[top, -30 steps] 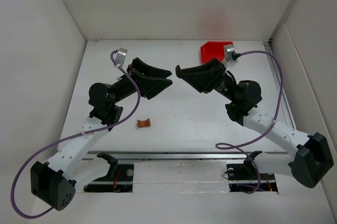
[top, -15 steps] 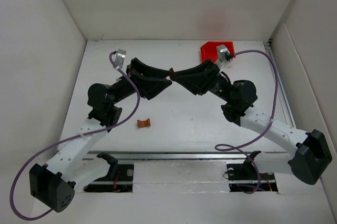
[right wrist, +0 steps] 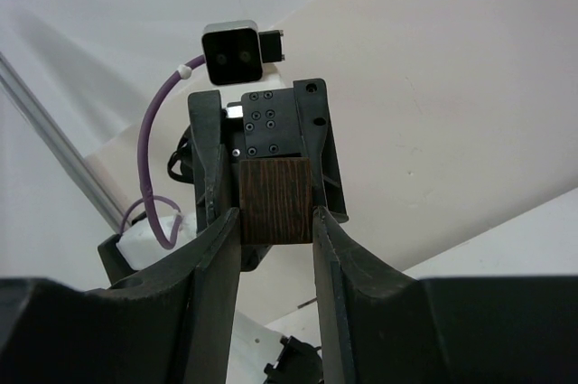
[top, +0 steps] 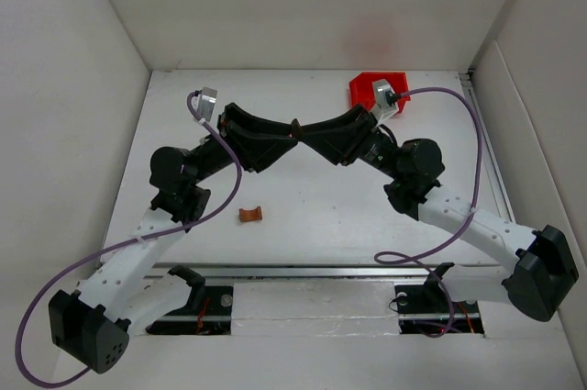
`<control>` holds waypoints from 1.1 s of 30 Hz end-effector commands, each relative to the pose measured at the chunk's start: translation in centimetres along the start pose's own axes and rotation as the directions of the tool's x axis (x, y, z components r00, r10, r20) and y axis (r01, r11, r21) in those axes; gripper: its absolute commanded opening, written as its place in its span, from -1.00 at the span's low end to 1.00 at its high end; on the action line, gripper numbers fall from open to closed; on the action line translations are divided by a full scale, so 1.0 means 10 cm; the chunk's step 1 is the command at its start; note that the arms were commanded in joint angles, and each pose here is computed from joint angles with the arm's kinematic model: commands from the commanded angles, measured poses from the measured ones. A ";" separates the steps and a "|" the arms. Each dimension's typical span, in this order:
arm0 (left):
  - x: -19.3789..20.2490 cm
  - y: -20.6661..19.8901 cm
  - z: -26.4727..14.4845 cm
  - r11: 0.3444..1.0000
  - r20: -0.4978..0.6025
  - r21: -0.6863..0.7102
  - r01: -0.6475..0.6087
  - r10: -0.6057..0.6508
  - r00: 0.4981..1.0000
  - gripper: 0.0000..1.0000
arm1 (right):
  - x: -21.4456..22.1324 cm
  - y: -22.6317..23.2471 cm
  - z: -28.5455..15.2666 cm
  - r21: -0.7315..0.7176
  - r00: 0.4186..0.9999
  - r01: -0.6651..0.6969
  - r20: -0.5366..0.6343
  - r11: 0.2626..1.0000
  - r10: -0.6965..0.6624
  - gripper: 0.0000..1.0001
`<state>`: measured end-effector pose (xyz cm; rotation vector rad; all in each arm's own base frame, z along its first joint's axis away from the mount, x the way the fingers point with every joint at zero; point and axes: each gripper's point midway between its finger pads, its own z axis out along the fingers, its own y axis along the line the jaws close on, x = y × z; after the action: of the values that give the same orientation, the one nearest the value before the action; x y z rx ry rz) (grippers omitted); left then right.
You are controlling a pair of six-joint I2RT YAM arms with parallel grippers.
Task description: Build the wood block tower
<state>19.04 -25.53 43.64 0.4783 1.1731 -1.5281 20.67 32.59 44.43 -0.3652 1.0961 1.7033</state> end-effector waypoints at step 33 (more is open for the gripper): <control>-0.27 -0.25 0.02 0.995 0.084 0.058 -0.086 0.081 0.993 -0.29 | -0.10 0.15 0.10 -0.041 0.999 0.040 0.038 0.998 -0.038 -1.00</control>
<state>19.62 -25.41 43.81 0.4436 1.1711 -1.5163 20.67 33.12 44.38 -0.3723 1.1002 1.7011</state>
